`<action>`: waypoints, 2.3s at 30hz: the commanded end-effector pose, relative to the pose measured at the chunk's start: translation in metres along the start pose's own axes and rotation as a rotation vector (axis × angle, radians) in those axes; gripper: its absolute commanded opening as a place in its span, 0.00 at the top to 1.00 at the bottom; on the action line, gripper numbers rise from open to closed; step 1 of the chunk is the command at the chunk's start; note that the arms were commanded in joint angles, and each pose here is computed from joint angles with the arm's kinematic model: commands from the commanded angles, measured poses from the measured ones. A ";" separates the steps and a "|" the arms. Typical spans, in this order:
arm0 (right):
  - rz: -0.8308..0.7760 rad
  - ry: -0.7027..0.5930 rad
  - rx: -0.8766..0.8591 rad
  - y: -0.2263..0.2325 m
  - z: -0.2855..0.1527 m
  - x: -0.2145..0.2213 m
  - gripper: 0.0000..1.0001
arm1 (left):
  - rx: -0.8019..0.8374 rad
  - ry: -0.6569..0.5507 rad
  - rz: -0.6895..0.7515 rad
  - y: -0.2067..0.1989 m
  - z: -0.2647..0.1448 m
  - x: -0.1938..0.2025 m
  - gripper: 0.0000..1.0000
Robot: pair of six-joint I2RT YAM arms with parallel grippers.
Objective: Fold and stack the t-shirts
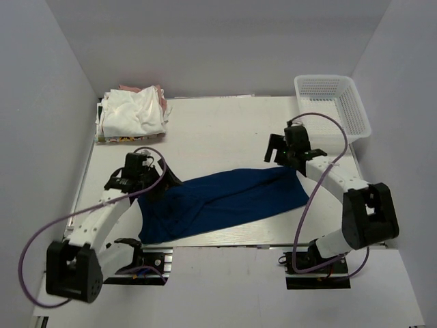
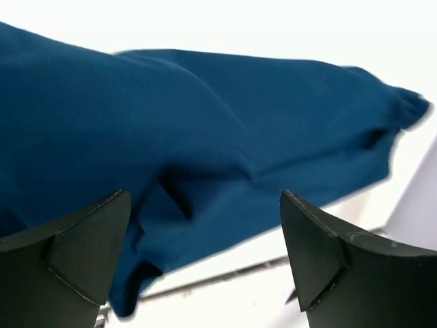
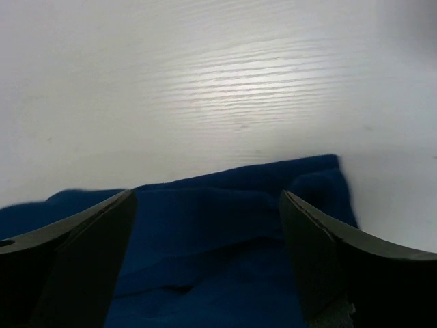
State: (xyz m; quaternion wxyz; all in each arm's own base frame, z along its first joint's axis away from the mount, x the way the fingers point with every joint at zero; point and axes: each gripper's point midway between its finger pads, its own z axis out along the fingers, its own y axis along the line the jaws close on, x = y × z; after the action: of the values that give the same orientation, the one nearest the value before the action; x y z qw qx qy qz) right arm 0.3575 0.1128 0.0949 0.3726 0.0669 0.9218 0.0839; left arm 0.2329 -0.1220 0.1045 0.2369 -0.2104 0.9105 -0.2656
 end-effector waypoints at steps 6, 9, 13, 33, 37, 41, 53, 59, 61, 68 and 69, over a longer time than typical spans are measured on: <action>-0.027 0.153 -0.213 0.034 0.024 0.052 0.10 | -0.139 0.125 -0.044 0.044 0.058 0.019 0.00; -0.001 0.223 -0.135 0.011 0.021 0.082 0.10 | -0.149 0.083 -0.026 0.050 0.072 0.010 0.00; 0.014 0.319 -0.103 -0.005 0.007 0.128 0.10 | -0.101 0.052 0.050 0.011 0.111 -0.044 0.00; -0.417 0.843 -0.625 0.069 -0.146 0.277 0.10 | 0.401 -0.132 0.084 -0.191 0.391 -0.198 0.00; -0.512 0.819 -0.697 0.078 -0.152 0.284 0.10 | 0.454 -0.189 0.092 -0.197 0.382 -0.204 0.00; -0.634 0.718 -0.806 0.109 -0.159 0.271 0.10 | 0.537 -0.210 0.125 -0.226 0.365 -0.216 0.00; -0.486 0.273 -0.751 0.137 -0.173 0.181 0.10 | 0.688 -0.465 0.356 -0.356 0.155 -0.280 0.00; -0.457 0.305 -0.649 0.109 -0.165 0.193 0.10 | 0.701 -0.445 0.452 -0.370 0.066 -0.262 0.00; -0.457 0.329 -0.581 0.094 -0.157 0.201 0.10 | 0.710 -0.399 0.485 -0.368 0.032 -0.243 0.00; -0.393 0.287 -0.434 0.059 -0.150 0.201 0.10 | 0.472 -0.185 0.444 -0.229 0.047 -0.132 0.00; -0.405 0.307 -0.528 0.072 -0.159 0.205 0.10 | 0.415 -0.175 0.410 -0.208 0.050 -0.122 0.00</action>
State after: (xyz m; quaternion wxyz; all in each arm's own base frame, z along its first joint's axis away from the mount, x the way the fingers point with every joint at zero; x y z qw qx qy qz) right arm 0.1091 0.2016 0.0788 0.2431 -0.2270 0.9135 0.2342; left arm 0.4434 -0.2573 0.3417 0.5050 0.0484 0.7464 -0.4306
